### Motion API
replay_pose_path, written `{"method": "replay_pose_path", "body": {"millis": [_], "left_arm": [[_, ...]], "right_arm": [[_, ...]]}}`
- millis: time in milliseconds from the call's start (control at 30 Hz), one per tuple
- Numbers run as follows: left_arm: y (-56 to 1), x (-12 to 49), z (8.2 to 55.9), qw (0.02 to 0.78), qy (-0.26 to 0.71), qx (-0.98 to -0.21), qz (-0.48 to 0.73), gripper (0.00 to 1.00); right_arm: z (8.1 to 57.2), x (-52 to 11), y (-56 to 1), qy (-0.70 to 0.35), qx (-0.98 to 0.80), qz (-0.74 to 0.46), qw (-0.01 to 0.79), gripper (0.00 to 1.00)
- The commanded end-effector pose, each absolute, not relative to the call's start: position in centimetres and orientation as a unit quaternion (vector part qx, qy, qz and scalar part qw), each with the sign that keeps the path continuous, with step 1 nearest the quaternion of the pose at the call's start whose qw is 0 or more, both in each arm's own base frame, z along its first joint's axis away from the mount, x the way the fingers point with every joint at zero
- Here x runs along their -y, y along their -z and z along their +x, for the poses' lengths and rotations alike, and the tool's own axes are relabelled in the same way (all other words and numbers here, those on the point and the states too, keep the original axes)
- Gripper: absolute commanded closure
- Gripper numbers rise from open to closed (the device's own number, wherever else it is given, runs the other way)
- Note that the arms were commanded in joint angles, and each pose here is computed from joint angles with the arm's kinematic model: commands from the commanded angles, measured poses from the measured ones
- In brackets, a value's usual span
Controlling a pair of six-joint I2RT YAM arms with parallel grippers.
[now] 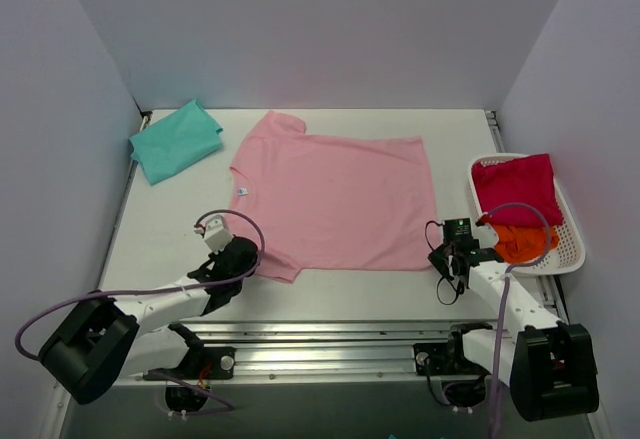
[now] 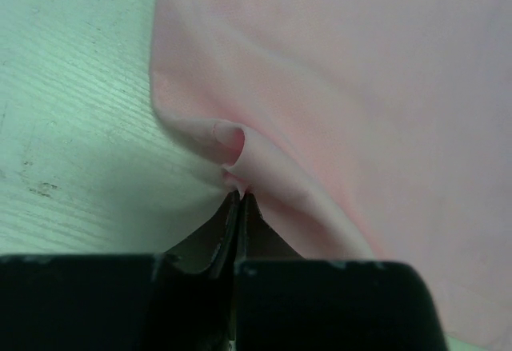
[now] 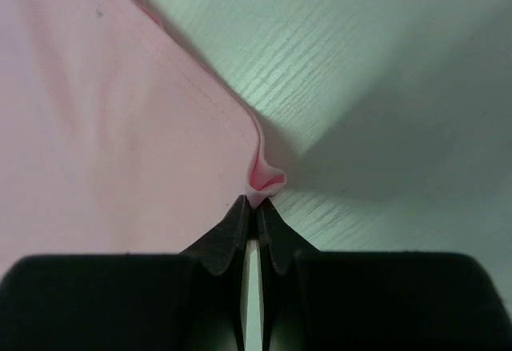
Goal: Fold and stack the t-shirts
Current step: Grap the side of the flattened tshirt closest away from the robot with both arms
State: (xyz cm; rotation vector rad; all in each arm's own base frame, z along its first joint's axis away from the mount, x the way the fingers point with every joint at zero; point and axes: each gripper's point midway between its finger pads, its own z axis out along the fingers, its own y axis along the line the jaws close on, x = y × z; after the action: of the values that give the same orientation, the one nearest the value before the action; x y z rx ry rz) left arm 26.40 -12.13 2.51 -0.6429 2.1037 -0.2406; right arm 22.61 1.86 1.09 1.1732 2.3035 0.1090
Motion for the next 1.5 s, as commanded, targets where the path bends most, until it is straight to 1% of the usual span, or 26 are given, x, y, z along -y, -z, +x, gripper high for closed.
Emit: {"method": "replay_pose_path", "body": {"millis": [0, 200, 433, 633, 833, 1033, 1267, 1467], "left_arm": [[-4.8, 12.6, 26.7, 0.457, 0.107, -0.846, -0.252, 0.98], [-6.8, 12.2, 25.6, 0.453, 0.112, -0.848, -0.251, 0.98], [-10.1, 11.2, 24.2, 0.468, 0.13, -0.834, -0.262, 0.98], [-11.7, 10.7, 23.4, 0.468, 0.13, -0.834, -0.262, 0.98], [-14.5, 11.1, 24.4, 0.483, 0.126, -0.828, -0.256, 0.98], [-16.1, 11.8, 26.1, 0.497, 0.122, -0.821, -0.254, 0.98], [-17.3, 12.0, 27.2, 0.513, 0.116, -0.813, -0.25, 0.98], [-17.2, 11.6, 27.5, 0.522, 0.11, -0.806, -0.257, 0.98]], "right_arm": [[22.4, -1.6, -2.2, -0.045, -0.853, 0.432, 0.29, 1.0], [22.8, -1.8, -3.2, -0.062, -0.848, 0.426, 0.308, 1.0], [23.2, -2.3, -3.6, -0.079, -0.85, 0.413, 0.317, 1.0], [23.8, -2.4, -4.5, -0.091, -0.845, 0.407, 0.336, 1.0], [25.6, -2.7, -6.3, -0.107, -0.834, 0.403, 0.36, 1.0], [26.9, -2.6, -6.6, -0.114, -0.824, 0.412, 0.373, 1.0], [28.2, -2.7, -7.9, -0.133, -0.797, 0.44, 0.392, 1.0], [29.0, -2.1, -8.5, -0.12, -0.789, 0.448, 0.403, 1.0]]}}
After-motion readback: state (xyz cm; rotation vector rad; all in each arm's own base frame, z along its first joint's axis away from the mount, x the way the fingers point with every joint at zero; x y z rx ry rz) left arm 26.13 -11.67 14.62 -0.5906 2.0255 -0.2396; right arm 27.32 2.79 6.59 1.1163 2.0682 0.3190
